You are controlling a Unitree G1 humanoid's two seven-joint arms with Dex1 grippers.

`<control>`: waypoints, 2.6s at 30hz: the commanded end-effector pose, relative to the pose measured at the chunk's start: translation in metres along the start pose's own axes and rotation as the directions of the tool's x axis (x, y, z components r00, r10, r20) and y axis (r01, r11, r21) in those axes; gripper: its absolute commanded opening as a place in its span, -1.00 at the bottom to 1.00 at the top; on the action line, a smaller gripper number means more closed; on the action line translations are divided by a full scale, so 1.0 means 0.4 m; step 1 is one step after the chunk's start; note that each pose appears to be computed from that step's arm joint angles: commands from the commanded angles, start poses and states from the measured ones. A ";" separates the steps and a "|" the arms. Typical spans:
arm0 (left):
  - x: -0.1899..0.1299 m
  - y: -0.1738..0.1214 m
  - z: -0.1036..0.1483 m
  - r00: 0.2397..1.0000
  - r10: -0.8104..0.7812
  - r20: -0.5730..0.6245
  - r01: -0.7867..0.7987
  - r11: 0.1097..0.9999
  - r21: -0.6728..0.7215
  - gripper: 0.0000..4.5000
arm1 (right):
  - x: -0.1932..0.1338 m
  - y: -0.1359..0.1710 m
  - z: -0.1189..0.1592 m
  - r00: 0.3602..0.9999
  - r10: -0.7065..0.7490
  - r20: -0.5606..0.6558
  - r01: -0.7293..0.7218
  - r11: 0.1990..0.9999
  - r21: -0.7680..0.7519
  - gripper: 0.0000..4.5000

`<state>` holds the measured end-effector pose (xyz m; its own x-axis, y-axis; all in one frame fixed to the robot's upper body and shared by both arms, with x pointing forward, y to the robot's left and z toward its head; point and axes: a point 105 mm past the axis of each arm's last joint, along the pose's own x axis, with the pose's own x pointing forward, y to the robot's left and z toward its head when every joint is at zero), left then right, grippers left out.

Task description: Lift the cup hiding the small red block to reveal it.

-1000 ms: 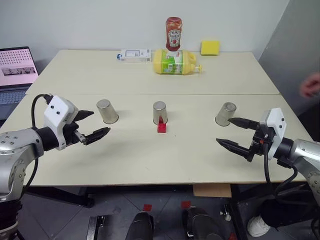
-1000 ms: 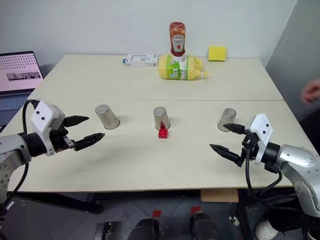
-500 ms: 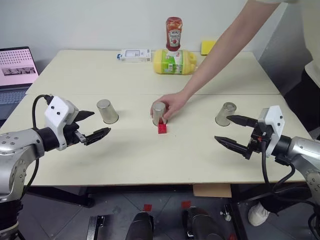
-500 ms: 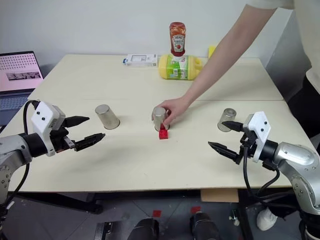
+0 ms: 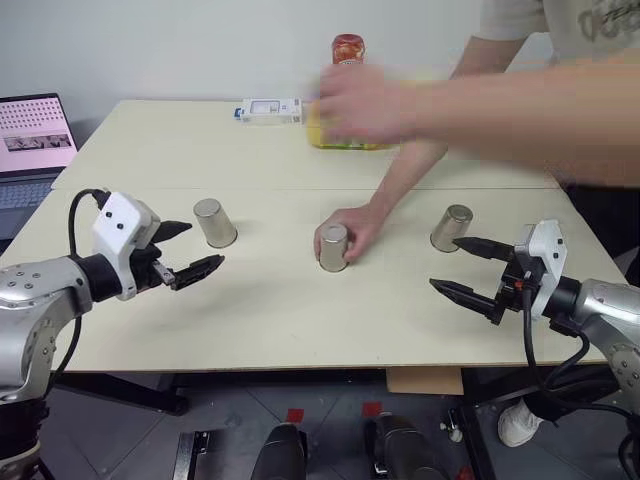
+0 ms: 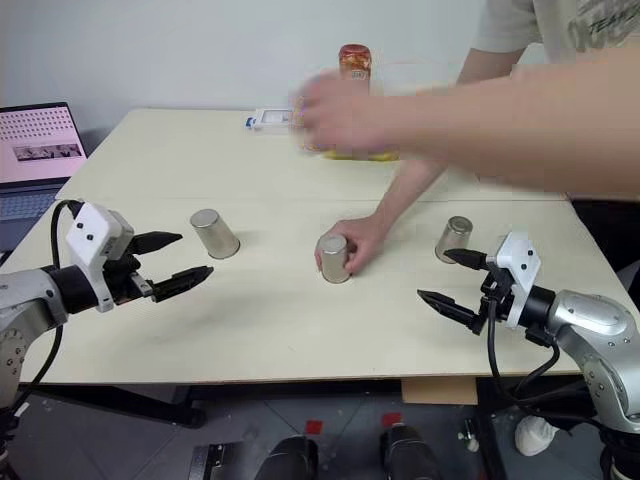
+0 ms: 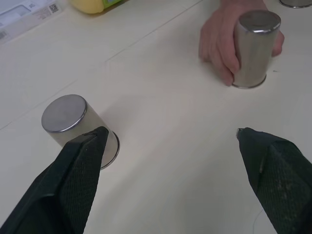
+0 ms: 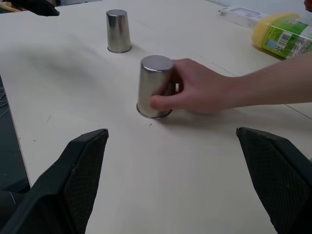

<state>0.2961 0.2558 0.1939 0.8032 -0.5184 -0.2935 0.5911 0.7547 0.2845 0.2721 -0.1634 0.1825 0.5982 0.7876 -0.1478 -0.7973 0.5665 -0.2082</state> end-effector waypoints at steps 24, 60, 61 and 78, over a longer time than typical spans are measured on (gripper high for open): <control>0.014 0.080 -0.004 0.990 0.143 -0.011 -0.143 0.989 -0.036 1.00 | 0.052 0.060 0.094 0.991 0.111 0.079 -0.111 0.994 -0.010 0.98; 0.269 0.184 -0.046 0.979 0.205 -0.014 -0.205 0.967 -0.152 1.00 | 0.140 0.158 0.161 0.935 0.341 0.101 -0.338 0.940 -0.041 0.98; 0.272 0.185 -0.045 0.979 0.204 -0.011 -0.203 0.966 -0.159 1.00 | 0.139 0.158 0.161 0.935 0.341 0.101 -0.338 0.940 -0.040 0.98; 0.183 0.253 0.023 0.963 0.257 0.080 -0.247 0.962 -0.117 0.18 | 0.141 0.139 0.173 0.945 0.300 0.127 -0.301 0.954 -0.015 1.00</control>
<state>0.4200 0.2722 0.1745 0.8940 -0.3841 -0.2309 0.4258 0.8887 0.1703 0.2573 -0.0701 0.2133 0.3155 0.9404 -0.1266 -0.9450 0.2993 -0.1322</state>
